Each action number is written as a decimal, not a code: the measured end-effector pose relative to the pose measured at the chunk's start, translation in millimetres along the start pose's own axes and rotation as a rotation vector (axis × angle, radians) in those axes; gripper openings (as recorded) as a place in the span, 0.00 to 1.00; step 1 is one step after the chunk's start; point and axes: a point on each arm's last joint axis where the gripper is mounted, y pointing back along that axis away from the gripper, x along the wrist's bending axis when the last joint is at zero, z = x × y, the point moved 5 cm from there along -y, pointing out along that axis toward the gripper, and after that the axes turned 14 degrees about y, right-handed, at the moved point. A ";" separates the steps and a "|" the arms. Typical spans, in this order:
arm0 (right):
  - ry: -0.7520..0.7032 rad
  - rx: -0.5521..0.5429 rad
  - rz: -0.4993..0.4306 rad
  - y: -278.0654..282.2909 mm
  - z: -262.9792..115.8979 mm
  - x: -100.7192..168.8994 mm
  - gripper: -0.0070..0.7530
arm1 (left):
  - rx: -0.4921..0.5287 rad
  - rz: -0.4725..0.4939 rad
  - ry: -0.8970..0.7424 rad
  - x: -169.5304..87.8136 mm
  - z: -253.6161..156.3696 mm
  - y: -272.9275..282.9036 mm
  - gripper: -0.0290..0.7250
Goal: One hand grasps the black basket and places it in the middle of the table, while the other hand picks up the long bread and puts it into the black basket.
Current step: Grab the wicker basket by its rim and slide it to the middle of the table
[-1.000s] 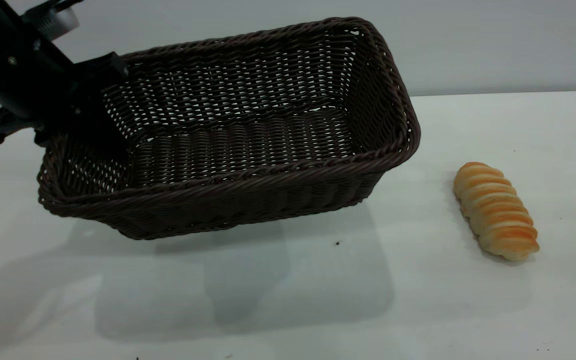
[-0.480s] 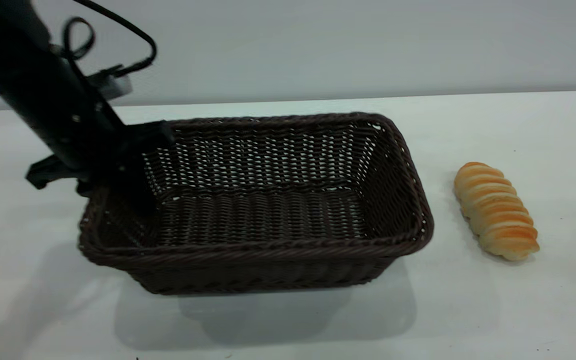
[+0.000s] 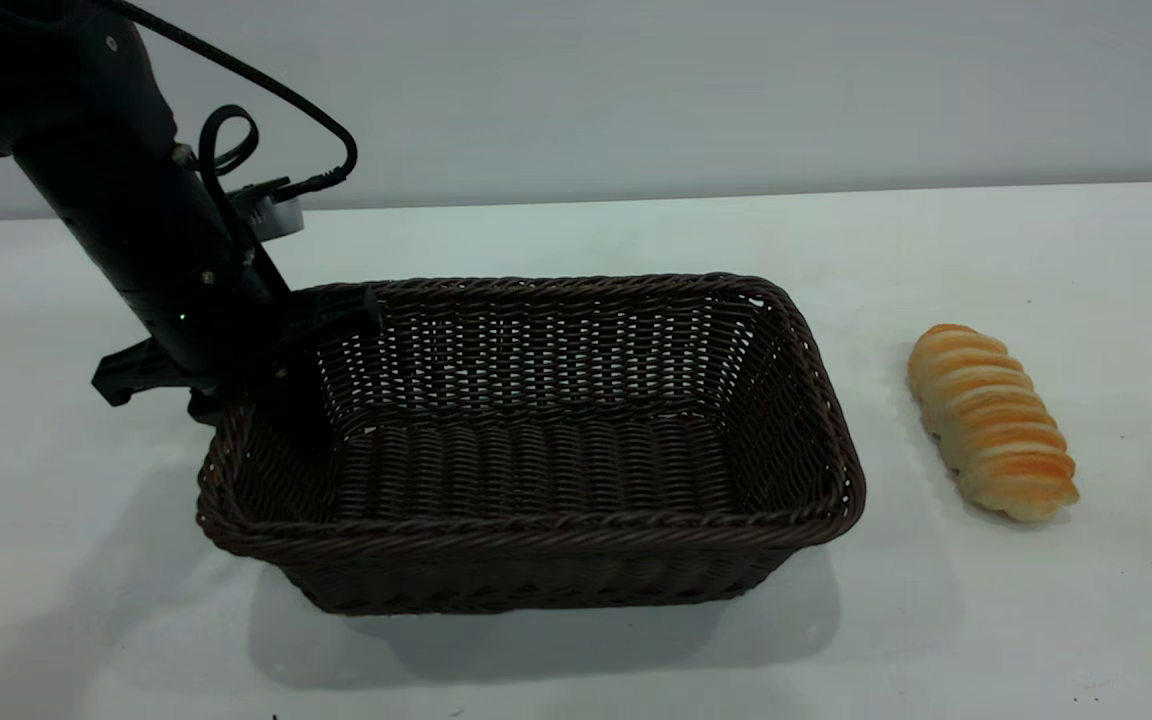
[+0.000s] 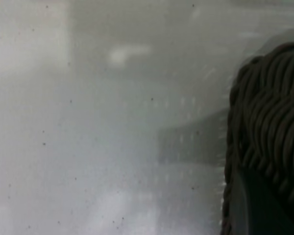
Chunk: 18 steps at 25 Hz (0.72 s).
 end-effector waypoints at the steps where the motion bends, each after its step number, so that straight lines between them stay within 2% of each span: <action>1: 0.000 0.000 0.000 0.0 0.0 0.0 0.51 | -0.001 -0.001 0.001 -0.3 0.3 0.2 0.22; 3: 0.000 0.000 0.000 0.0 0.0 0.0 0.51 | 0.002 -0.001 0.000 -0.7 0.3 0.6 0.23; 5: 0.000 0.000 0.000 0.0 0.0 0.0 0.51 | 0.016 0.002 0.001 -0.5 -1.5 0.8 0.31; 10: -0.002 0.000 0.001 0.0 0.0 0.1 0.51 | 0.055 0.011 0.004 0.8 -6.9 1.0 0.76; 12: -0.003 0.000 0.001 0.0 0.1 0.2 0.51 | 0.070 0.015 0.005 1.4 -9.0 1.1 0.88; 14: -0.003 0.000 0.001 0.0 0.1 0.2 0.51 | 0.086 0.020 0.005 2.0 -11.4 1.3 0.92; 18: -0.003 0.000 0.001 0.0 0.1 0.2 0.51 | 0.078 0.022 -0.017 0.5 -11.0 12.3 0.90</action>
